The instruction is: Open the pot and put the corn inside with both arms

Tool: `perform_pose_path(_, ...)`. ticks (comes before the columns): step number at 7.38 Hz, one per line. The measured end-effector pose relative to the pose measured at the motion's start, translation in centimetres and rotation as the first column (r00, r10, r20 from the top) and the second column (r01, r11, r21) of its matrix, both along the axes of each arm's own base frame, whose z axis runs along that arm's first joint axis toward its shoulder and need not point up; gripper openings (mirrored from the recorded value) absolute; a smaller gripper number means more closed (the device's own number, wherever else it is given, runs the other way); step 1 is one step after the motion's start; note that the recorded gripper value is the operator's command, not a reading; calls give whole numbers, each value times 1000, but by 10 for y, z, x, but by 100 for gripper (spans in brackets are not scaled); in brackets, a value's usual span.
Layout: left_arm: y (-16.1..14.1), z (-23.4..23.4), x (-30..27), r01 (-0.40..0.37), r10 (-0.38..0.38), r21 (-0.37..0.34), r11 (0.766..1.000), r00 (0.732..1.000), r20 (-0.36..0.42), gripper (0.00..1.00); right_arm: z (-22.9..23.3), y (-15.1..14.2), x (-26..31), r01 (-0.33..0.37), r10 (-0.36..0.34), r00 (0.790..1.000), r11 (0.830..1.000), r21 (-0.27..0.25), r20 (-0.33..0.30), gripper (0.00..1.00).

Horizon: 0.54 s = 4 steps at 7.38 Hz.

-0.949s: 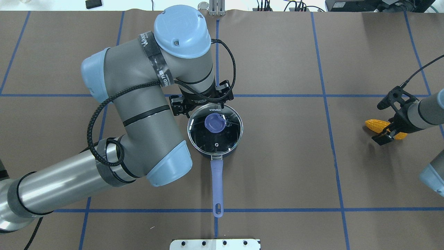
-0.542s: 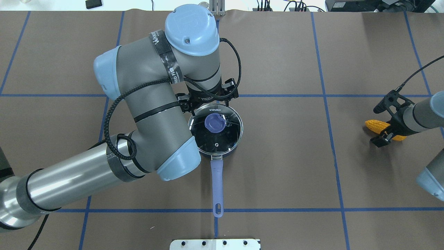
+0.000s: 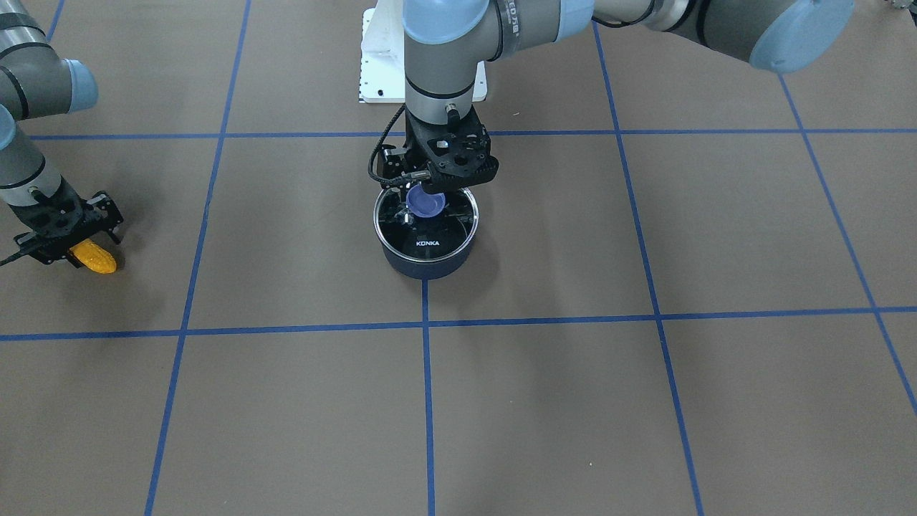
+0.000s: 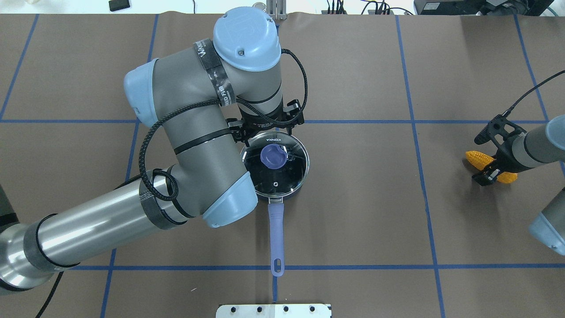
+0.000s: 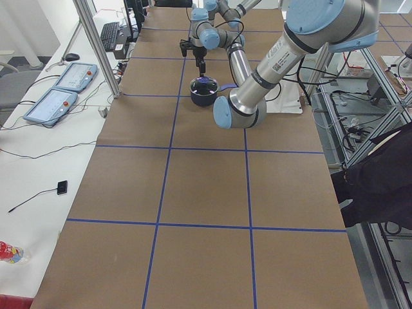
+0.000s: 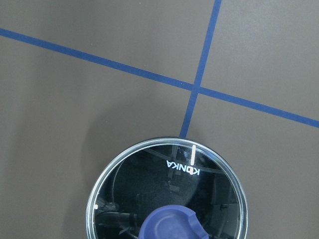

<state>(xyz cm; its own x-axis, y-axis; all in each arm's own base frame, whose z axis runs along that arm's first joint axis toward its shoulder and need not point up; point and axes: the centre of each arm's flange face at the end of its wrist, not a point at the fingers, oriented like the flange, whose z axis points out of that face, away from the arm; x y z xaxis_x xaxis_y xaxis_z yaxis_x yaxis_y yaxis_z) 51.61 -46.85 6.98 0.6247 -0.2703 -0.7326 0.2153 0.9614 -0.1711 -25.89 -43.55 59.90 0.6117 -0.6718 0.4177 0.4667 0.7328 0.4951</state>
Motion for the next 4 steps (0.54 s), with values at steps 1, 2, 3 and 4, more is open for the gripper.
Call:
perform_pose_path(1,-1,1,1,0,0,-1,1000,1000,2,98,-2,-1,-1,9,-9,1000,1000,-4,3,56)
perform_pose_path(2,-1,2,1,-1,1,-2,1000,1000,4,98,-2,-2,1,18,-18,1000,1000,-5,6,55)
perform_pose_path(3,-1,3,2,-1,1,-2,1000,1000,5,98,-3,-4,6,22,-22,1000,1000,-13,13,42)
perform_pose_path(4,-1,3,2,-1,1,-3,1000,1000,6,98,-5,-6,10,22,-21,1000,999,-27,19,31)
